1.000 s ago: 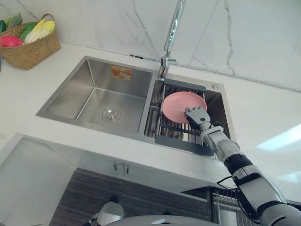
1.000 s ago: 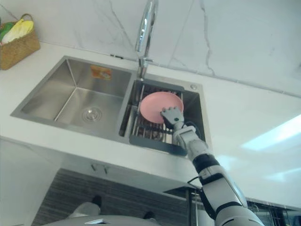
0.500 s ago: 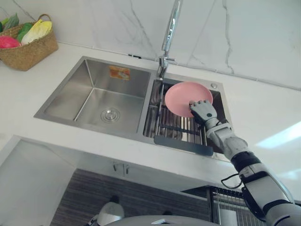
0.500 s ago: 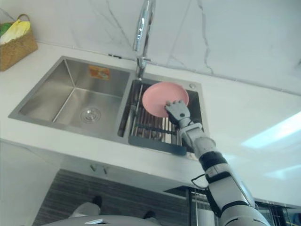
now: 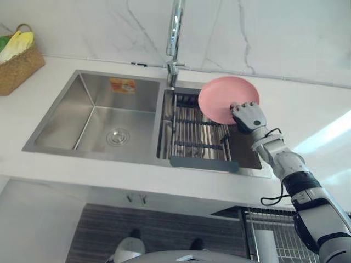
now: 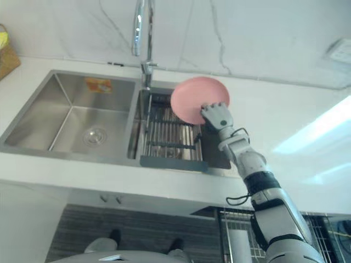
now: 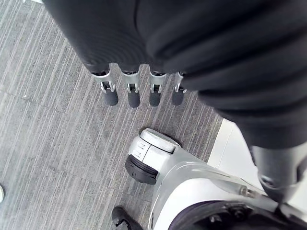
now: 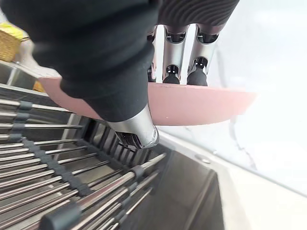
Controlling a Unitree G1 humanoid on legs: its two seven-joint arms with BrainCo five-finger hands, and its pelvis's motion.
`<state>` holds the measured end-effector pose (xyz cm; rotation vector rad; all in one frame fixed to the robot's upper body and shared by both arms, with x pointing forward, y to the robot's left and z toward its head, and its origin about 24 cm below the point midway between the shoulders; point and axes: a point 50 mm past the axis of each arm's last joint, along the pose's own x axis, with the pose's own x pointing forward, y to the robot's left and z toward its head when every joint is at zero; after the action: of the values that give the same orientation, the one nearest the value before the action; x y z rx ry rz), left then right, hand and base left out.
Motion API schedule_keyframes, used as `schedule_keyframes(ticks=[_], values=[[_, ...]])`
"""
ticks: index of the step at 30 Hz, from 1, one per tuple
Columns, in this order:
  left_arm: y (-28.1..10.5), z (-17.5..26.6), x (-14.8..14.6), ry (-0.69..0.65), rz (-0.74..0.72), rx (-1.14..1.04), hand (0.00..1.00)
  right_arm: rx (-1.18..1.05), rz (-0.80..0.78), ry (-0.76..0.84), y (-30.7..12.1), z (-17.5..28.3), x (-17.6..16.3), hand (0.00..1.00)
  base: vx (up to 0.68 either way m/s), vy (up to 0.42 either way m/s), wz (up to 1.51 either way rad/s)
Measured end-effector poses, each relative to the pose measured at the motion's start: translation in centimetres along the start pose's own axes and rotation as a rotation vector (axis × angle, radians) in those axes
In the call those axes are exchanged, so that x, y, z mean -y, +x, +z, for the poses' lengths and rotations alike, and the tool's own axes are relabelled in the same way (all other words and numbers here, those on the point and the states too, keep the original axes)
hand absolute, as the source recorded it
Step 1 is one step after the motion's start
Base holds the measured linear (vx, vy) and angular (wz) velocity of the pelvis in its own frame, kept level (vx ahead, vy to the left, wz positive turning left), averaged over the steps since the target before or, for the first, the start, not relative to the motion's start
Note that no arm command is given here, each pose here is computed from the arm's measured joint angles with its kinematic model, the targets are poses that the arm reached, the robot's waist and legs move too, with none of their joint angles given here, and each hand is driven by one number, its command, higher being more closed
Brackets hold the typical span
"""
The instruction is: Walk over to the sink, pick up the cup, carry it to the dishwasher, place the cup inside the dishwasher, then close the dishwasher door
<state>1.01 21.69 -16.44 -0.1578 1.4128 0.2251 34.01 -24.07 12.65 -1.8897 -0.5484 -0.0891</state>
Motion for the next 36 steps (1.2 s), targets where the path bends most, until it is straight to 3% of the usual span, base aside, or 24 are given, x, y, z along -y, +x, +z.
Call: schedule_keyframes(ticks=[9,17,25,30,36], values=[[-0.2,-1.8,-0.2,0.040,0.012,-0.061,0.00,-0.171,-0.244,0.116,-1.9,-2.9,4.6,1.00,-0.03,0.018,-0.37],[-0.6,-4.2,-1.3,0.120,0.053,-0.159,0.00,-0.441,-0.258,0.160,-9.1,-6.6,4.7,1.00,-0.02,0.036,-0.58],[-0.8,-4.3,-2.6,0.123,0.087,-0.193,0.00,-0.504,-0.399,0.216,-10.5,-7.3,7.2,1.00,-0.02,0.028,-1.12],[-0.4,-2.3,-2.2,0.131,0.077,-0.147,0.00,-0.655,-0.378,0.268,-13.3,-7.7,5.9,1.00,-0.01,0.025,-0.36],[0.1,0.8,-0.5,0.024,0.014,-0.048,0.00,-0.786,-0.340,0.377,-14.6,-5.9,3.4,1.00,-0.01,0.011,-0.13]])
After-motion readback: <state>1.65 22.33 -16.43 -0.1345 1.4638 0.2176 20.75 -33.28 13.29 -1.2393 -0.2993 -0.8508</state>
